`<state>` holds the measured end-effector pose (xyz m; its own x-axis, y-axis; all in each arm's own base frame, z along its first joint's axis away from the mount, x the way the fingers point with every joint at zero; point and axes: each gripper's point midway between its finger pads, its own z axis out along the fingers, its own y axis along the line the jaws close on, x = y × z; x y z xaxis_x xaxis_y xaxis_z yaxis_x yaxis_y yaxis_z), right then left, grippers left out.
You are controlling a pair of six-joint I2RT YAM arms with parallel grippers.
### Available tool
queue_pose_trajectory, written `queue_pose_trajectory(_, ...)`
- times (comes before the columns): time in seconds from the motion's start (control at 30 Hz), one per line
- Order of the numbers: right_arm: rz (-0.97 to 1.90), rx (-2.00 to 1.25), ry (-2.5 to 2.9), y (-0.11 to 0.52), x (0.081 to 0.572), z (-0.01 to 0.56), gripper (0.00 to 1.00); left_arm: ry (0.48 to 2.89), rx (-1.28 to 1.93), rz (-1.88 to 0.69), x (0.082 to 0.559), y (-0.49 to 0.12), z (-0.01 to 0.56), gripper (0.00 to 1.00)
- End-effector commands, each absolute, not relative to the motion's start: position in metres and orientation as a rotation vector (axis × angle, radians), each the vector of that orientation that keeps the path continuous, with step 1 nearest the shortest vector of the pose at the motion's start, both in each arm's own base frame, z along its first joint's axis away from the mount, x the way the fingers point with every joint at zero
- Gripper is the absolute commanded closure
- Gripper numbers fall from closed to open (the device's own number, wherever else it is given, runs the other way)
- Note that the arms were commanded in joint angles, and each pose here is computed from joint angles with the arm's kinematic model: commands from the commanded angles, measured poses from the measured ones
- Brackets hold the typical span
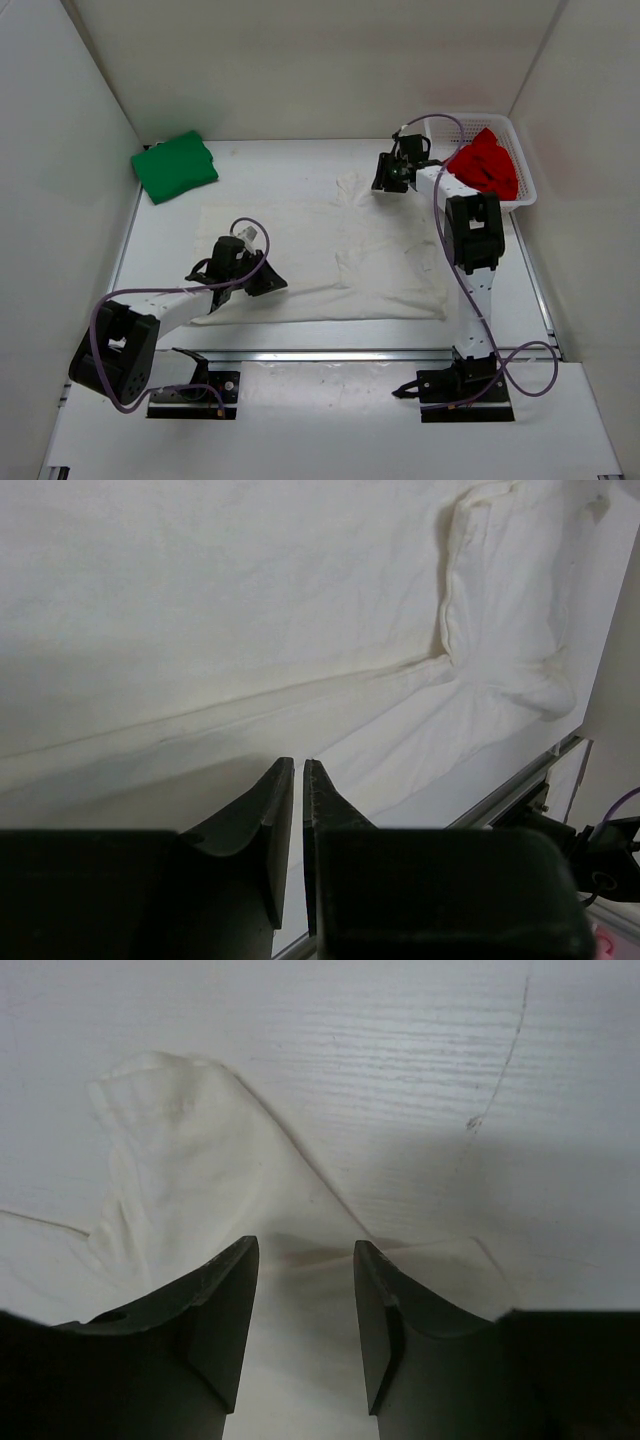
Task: Fold and stack the t-shirts
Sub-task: Grap the side of the flattened tshirt furthest away from the robot with both arms
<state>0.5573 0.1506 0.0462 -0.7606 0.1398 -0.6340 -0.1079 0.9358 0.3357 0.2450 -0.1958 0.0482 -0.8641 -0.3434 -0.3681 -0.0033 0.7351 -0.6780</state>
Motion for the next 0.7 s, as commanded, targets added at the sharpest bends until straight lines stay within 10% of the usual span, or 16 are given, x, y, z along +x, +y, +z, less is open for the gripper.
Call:
queue_pose_trajectory(0.0,0.449,-0.037,2.395,0.156,0.563,0.048,0.58,2.412,-0.241,-0.987,0.246,-0.199,0.055,0.80)
queue_pose_trajectory(0.33,0.449,-0.103,2.443,0.176,0.573,0.035,0.59,2.404,-0.231,-0.984,0.251,-0.201,0.058,0.80)
queue_pose_trajectory(0.43,0.474,-0.093,2.451,0.174,0.574,0.045,0.97,2.411,-0.227,-0.985,0.251,-0.202,0.056,0.80)
queue_pose_trajectory(0.67,0.245,-0.179,2.364,0.187,0.533,0.102,0.99,2.409,-0.214,-1.006,0.251,-0.206,0.055,0.80)
